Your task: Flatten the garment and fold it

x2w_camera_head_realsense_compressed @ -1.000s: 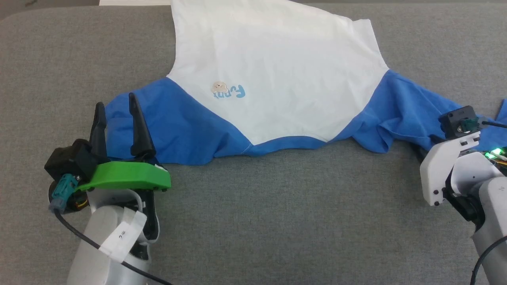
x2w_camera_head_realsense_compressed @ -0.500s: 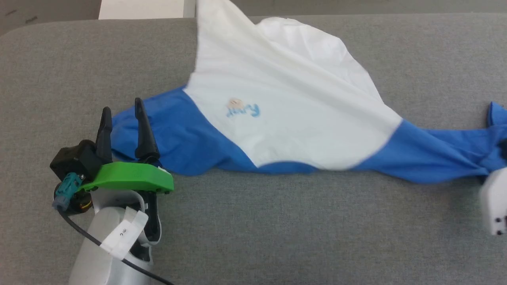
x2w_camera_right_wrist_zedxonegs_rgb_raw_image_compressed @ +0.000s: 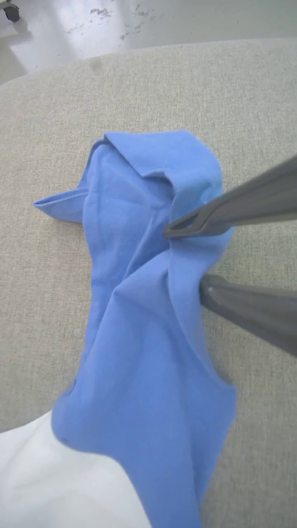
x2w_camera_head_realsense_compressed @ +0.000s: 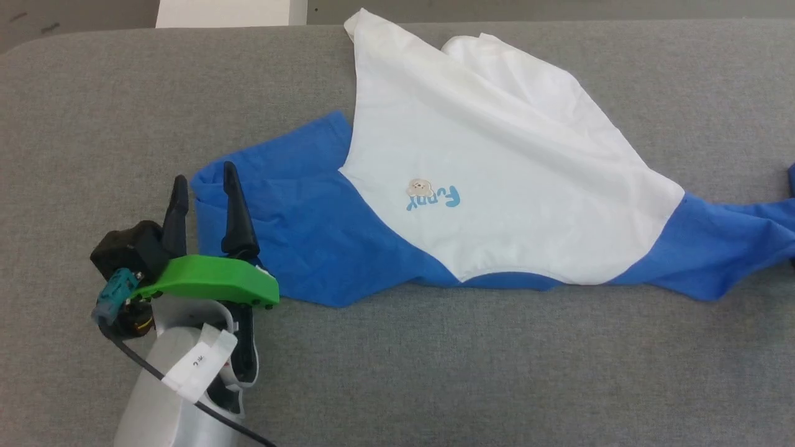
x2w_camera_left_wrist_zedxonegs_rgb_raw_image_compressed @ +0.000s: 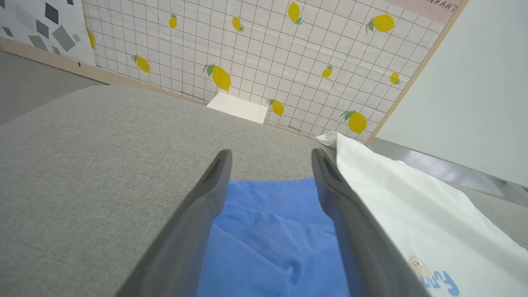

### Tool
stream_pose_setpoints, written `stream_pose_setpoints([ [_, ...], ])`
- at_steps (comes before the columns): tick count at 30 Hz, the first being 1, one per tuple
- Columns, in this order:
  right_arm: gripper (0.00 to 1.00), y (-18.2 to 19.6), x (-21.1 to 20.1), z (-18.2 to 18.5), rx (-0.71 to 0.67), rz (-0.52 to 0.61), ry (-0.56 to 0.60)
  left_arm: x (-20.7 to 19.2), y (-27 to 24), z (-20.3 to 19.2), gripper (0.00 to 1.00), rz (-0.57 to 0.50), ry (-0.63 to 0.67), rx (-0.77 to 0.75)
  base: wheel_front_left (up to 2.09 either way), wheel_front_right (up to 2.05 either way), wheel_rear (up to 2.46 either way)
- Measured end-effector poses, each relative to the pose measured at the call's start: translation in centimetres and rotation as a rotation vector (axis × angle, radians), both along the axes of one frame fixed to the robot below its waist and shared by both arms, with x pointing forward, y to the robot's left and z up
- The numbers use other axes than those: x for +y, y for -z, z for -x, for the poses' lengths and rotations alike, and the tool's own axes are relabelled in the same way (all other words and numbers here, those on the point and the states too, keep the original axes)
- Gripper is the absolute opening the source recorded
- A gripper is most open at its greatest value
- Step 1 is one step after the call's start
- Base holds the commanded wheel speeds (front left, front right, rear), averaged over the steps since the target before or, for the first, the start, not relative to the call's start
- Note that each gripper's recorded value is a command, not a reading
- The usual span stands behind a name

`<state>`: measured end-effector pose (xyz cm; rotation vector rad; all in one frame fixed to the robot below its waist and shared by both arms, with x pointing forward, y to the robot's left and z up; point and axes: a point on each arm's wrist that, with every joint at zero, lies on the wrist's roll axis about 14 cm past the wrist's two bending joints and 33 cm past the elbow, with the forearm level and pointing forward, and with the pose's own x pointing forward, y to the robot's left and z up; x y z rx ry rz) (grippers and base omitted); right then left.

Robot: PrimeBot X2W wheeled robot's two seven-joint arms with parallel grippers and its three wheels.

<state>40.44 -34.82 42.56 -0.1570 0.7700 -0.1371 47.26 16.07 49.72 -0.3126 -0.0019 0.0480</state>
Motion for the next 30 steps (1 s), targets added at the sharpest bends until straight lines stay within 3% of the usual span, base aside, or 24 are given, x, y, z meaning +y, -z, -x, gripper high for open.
stream_pose_setpoints([
  [4,1.00,-2.7,0.2,-1.2,-0.149,-0.058,0.043,-0.5,1.0,0.6,1.00,0.008,0.022,0.065,0.00,0.00,0.00],
  [7,1.00,-4.5,0.1,-1.2,-0.249,-0.081,0.078,-0.3,3.5,1.9,1.00,0.012,0.006,0.208,0.00,0.00,0.00],
  [14,1.00,-5.2,1.2,0.1,-0.292,-0.093,0.096,-0.8,8.1,5.1,1.00,0.041,0.020,0.532,0.00,0.00,0.00],
  [23,1.00,-5.3,1.7,0.4,-0.307,-0.102,0.103,-2.2,10.5,5.7,1.00,0.048,0.088,0.695,0.00,0.00,0.00],
  [25,1.00,-5.2,1.6,0.5,-0.303,-0.098,0.107,-2.2,10.3,5.0,0.40,0.049,0.088,0.679,0.00,0.00,0.00],
  [26,1.00,-5.1,1.5,0.6,-0.301,-0.095,0.109,-2.2,10.3,4.8,0.00,0.053,0.087,0.673,0.00,0.00,0.00],
  [30,1.00,-4.7,1.4,0.9,-0.288,-0.091,0.114,-1.4,9.7,3.7,0.00,0.072,0.061,0.618,0.00,0.00,0.00],
])
